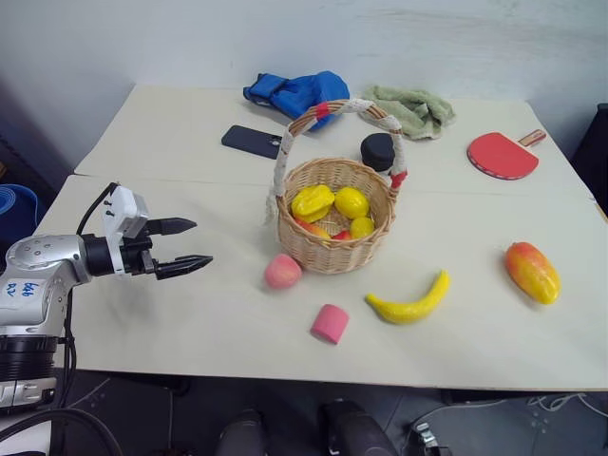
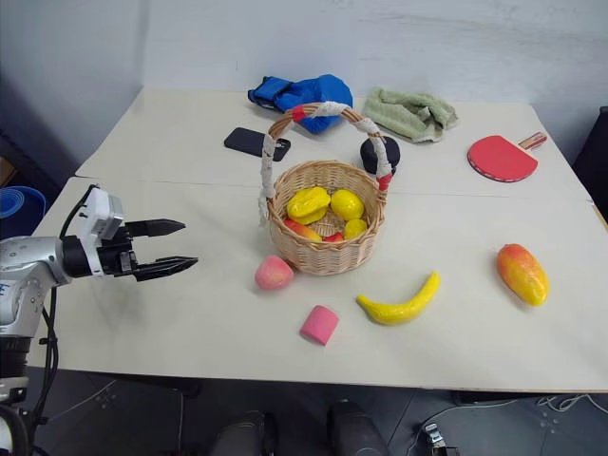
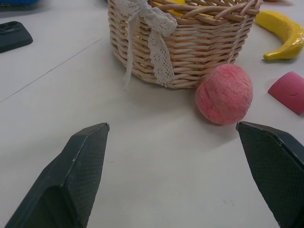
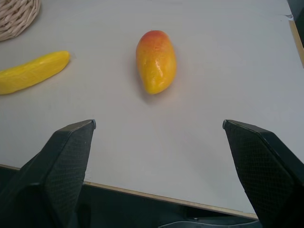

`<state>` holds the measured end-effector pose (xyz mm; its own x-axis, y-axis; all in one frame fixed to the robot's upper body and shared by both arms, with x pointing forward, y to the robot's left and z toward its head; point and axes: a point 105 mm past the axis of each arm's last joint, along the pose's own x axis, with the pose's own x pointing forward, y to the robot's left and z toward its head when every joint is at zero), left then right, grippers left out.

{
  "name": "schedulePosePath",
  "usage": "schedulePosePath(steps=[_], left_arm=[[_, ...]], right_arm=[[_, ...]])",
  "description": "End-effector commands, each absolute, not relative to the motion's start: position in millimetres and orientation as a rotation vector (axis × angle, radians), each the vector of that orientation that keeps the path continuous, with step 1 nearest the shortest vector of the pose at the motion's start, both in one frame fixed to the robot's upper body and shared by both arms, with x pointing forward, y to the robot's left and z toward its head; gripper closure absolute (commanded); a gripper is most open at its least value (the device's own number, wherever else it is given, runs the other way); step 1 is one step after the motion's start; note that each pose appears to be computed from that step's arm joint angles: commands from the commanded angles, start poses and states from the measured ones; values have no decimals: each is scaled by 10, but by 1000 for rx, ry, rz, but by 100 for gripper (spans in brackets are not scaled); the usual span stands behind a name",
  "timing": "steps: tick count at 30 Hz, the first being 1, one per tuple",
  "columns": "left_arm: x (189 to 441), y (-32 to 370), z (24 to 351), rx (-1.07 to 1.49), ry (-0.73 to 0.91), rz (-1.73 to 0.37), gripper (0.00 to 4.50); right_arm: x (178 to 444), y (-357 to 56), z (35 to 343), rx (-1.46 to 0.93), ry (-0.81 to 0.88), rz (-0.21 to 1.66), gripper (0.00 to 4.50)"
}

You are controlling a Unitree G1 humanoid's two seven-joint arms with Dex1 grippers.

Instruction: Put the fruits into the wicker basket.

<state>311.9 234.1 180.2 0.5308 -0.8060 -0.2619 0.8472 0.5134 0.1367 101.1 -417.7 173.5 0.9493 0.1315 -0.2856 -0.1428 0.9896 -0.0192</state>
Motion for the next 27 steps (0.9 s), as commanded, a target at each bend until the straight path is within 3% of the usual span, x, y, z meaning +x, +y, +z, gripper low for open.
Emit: schedulePosePath(steps=[1, 10, 15, 18, 23, 27], left_arm=[[3114, 2343, 1888, 283, 145, -992, 0], [3017, 2187, 1929, 246, 147, -1060, 0], [2787, 2015, 1977, 292, 173, -1216, 0], [2693, 1895, 2008, 346, 180, -1298, 0], [2548, 1797, 1947, 436, 228, -1399, 0], [2492, 1788, 1934, 446, 240, -1428, 0]], right_arm=[[998, -4221, 1803, -74, 280, 126, 2], [1218, -3894, 1905, -74, 256, 280, 2], [1622, -2968, 1953, -98, 236, 652, 2], [1862, -2372, 1826, -200, 247, 868, 2], [2099, -1692, 1590, -373, 228, 1066, 2], [2267, -1117, 1409, -336, 194, 1135, 2]])
